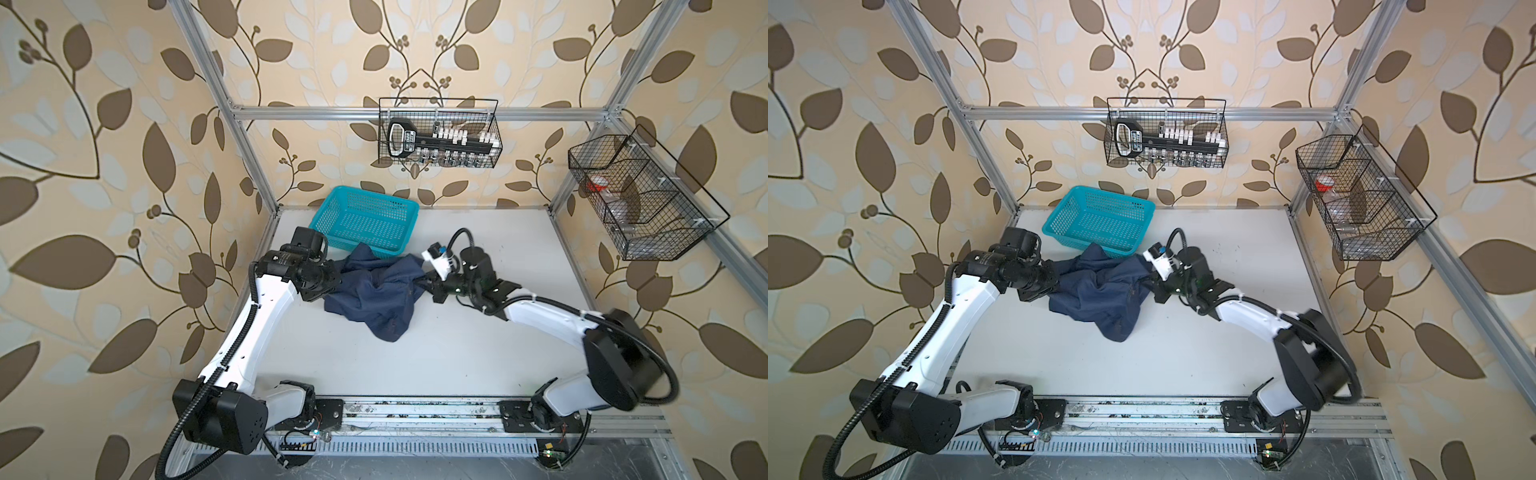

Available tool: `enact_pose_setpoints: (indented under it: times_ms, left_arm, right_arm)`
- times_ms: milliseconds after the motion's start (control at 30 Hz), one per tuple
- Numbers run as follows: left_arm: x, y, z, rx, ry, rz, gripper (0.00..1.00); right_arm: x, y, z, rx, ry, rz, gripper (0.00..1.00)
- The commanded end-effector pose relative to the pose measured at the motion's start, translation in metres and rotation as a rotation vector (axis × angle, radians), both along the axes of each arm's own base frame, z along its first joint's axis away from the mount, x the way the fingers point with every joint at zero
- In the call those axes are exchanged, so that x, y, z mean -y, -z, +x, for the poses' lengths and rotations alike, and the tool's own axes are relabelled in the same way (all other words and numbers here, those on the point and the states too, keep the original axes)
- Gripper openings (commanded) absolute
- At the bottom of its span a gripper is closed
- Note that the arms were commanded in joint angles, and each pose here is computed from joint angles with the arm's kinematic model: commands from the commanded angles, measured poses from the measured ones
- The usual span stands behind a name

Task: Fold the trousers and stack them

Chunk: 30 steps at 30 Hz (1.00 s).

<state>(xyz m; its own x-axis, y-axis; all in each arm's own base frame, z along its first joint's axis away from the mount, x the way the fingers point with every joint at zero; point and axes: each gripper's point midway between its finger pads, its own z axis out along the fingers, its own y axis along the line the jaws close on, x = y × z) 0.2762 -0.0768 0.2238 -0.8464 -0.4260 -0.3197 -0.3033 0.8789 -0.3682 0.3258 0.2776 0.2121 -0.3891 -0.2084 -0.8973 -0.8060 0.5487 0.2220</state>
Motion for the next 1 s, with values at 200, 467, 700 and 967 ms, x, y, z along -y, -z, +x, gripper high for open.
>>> enact_pose_setpoints:
  times_ms: [200, 467, 700, 967]
  left_arm:
    - [0.040, -0.068, -0.018, 0.147, 0.127, 0.052, 0.00]
    - [0.055, 0.033, -0.022, -0.017, 0.028, 0.008, 0.00]
    - [0.013, 0.088, -0.034, -0.102, -0.149, 0.197, 0.02]
    - [-0.018, 0.081, -0.046, -0.096, -0.135, 0.363, 0.49]
  right_arm:
    - [0.097, -0.108, -0.037, 0.143, 0.012, -0.356, 0.00]
    - [0.029, -0.040, -0.026, 0.108, -0.134, -0.367, 0.00]
    - [-0.053, 0.044, 0.001, 0.017, -0.227, -0.332, 0.10]
    - [-0.021, 0.017, -0.008, -0.100, -0.040, -0.128, 0.69]
